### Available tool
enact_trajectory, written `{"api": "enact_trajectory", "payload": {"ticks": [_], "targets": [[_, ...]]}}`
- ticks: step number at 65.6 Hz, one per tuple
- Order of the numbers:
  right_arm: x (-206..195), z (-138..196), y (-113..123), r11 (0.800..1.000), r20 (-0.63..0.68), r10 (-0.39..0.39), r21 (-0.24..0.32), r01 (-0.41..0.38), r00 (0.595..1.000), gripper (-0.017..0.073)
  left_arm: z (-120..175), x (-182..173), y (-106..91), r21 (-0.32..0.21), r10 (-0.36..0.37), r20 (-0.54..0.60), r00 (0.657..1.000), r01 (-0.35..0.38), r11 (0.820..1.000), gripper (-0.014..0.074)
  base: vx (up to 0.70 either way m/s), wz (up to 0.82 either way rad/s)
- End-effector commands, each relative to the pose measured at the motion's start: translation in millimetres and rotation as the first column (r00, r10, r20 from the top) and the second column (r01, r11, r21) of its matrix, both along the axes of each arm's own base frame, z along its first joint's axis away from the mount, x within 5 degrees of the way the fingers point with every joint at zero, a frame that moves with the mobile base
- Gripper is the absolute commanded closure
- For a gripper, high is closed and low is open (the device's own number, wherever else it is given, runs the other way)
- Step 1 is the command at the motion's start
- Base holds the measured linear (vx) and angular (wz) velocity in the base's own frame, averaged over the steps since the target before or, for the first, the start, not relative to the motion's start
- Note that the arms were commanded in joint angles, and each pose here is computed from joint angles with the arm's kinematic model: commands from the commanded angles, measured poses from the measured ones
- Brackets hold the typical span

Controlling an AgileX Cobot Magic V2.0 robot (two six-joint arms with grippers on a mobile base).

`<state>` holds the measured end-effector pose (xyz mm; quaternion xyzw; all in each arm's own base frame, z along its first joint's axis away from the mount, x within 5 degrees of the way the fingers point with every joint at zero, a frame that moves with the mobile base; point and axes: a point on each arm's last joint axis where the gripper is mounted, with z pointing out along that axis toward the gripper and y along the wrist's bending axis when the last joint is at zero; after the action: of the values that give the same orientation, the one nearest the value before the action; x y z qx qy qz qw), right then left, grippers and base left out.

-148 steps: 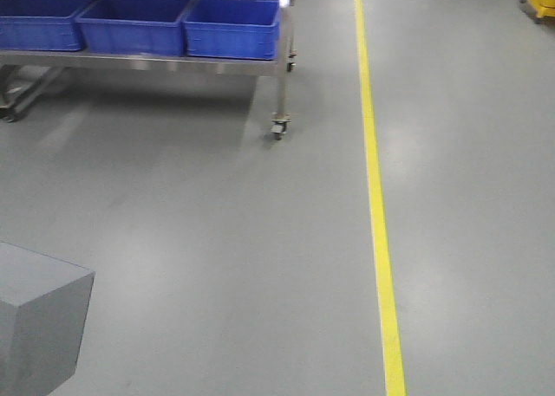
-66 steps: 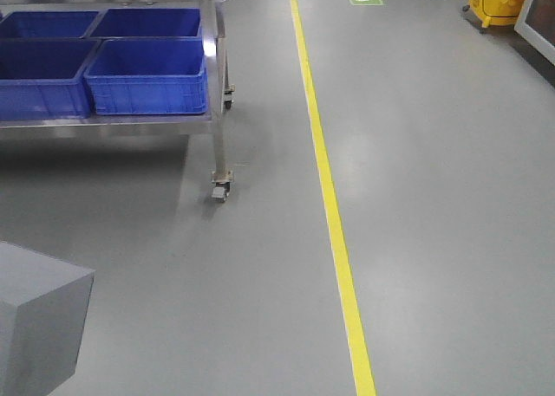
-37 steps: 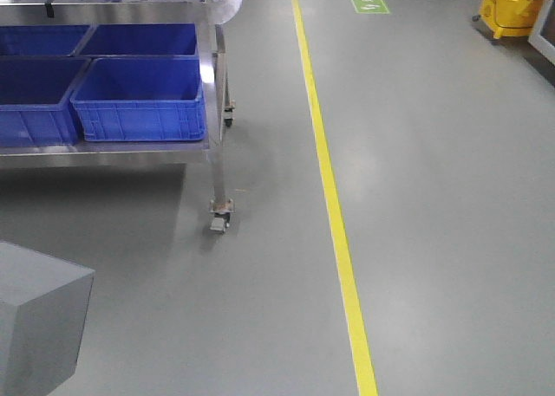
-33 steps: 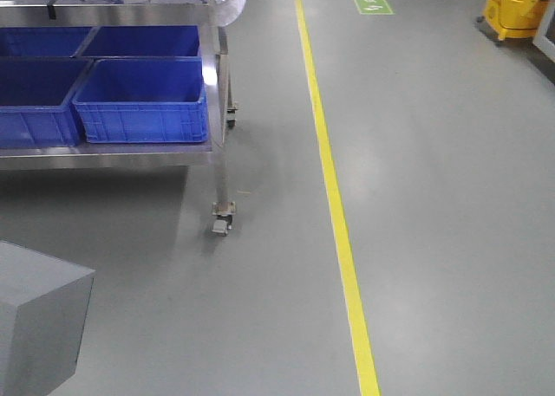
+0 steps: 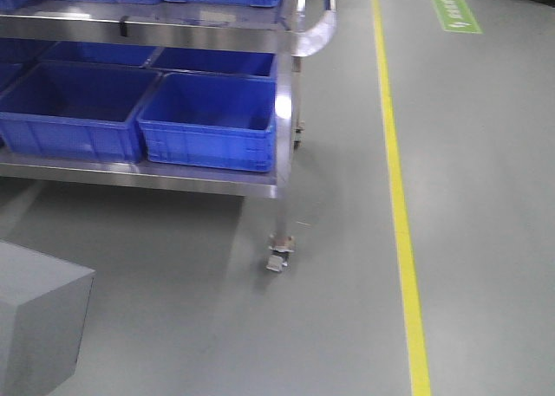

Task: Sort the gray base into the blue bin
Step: 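Drive away from the table holding the block in the left gripper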

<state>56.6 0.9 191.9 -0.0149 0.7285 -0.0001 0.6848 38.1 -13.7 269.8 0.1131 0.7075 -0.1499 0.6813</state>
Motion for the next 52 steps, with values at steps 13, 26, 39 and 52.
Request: {"api": "enact_trajectory", "payload": {"ticks": [13, 26, 39, 52], "targets": [[-0.1, 2.1, 0.2, 1.000, 0.070, 0.002, -0.011, -0.001, 0.998, 0.0568, 18.0, -2.0, 0.0, -0.058, -0.008, 0.109, 0.994, 0.015, 0.998, 0.0599, 0.34, 0.36], [-0.1, 2.1, 0.2, 1.000, 0.070, 0.002, -0.011, -0.001, 0.998, 0.0568, 18.0, -2.0, 0.0, -0.058, -0.008, 0.109, 0.994, 0.015, 0.998, 0.0599, 0.32, 0.38], [-0.1, 2.1, 0.2, 1.000, 0.070, 0.002, -0.011, -0.001, 0.998, 0.0568, 18.0, -2.0, 0.0, -0.058, -0.008, 0.109, 0.994, 0.015, 0.998, 0.0599, 0.31, 0.58], [-0.1, 2.1, 0.2, 1.000, 0.070, 0.002, -0.011, -0.001, 0.998, 0.0568, 18.0, -2.0, 0.0, -0.058, -0.008, 0.109, 0.994, 0.015, 0.998, 0.0599, 0.29, 0.82]]}}
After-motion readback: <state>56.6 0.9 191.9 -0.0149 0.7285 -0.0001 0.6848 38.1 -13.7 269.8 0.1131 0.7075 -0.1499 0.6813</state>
